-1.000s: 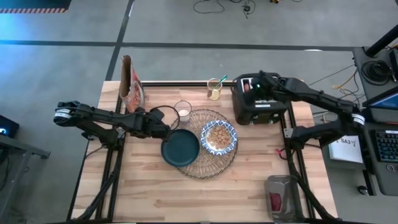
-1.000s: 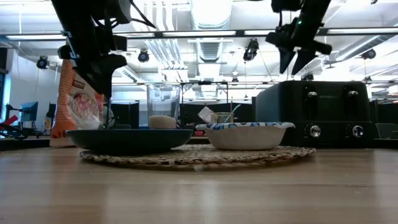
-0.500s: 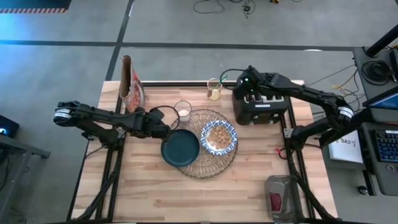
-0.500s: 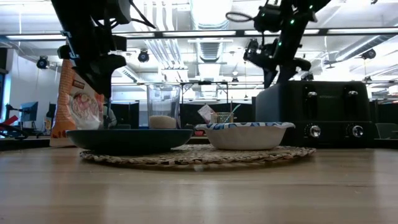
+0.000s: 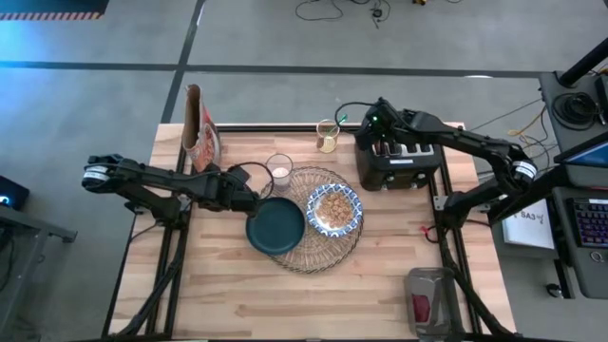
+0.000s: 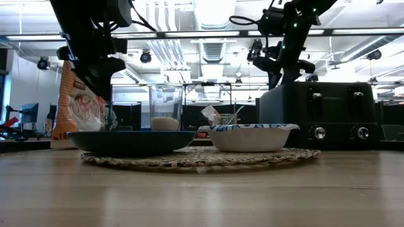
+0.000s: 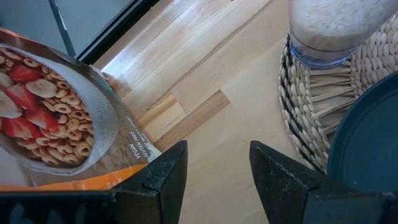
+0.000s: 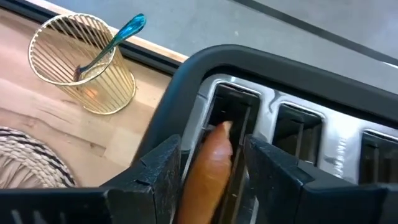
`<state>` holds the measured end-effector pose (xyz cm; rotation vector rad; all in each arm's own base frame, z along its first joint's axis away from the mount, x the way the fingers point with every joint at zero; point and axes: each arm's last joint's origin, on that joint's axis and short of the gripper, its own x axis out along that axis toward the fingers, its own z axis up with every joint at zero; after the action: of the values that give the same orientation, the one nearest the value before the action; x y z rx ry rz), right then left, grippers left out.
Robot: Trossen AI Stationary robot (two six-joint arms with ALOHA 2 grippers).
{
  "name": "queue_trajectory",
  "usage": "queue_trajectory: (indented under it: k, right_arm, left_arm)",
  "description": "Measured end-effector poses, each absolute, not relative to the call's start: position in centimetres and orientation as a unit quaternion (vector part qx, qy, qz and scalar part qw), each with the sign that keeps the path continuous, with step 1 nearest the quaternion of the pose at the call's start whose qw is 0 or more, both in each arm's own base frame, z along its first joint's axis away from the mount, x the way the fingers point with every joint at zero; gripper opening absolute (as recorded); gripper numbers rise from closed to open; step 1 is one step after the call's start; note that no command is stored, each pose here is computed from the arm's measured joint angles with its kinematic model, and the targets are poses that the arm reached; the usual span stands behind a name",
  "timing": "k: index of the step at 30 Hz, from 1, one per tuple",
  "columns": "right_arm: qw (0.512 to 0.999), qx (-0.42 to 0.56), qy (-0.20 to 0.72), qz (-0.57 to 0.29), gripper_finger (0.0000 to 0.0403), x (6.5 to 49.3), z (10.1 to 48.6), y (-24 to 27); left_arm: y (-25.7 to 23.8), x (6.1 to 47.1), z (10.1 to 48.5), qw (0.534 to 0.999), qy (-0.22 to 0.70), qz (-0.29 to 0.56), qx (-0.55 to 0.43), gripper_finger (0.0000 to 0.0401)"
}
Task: Arrange a breakfast setting
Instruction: Put the bagel from the toaster on the black plate on the brown placemat
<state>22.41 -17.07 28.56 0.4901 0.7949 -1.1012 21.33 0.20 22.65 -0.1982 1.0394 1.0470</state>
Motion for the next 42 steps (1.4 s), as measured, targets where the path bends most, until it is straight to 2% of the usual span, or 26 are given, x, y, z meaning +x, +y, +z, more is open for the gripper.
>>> queue_trajectory:
  k: [5, 16, 33, 42]
  right_arm:
    - [0.752, 0.233, 0.343, -0.513, 0.0162, 21.9, 29.3, -17.0]
    - [0.735, 0.228, 0.381, -0.512, 0.0155, 22.9, 27.1, -17.8]
    - [0.726, 0.198, 0.392, -0.529, 0.0064, 22.5, 27.0, -18.4]
    - [0.726, 0.200, 0.391, -0.529, 0.0059, 22.3, 27.1, -18.4]
  left_arm:
    - [0.2, 21.3, 22.6, 0.736, 0.473, 0.476, -0.090, 0.0157]
    - [0.2, 21.3, 22.6, 0.736, 0.473, 0.477, -0.091, 0.0157]
    - [0.2, 21.3, 22.6, 0.735, 0.469, 0.480, -0.096, 0.0157]
    - [0.1, 21.3, 22.6, 0.734, 0.472, 0.479, -0.093, 0.0157]
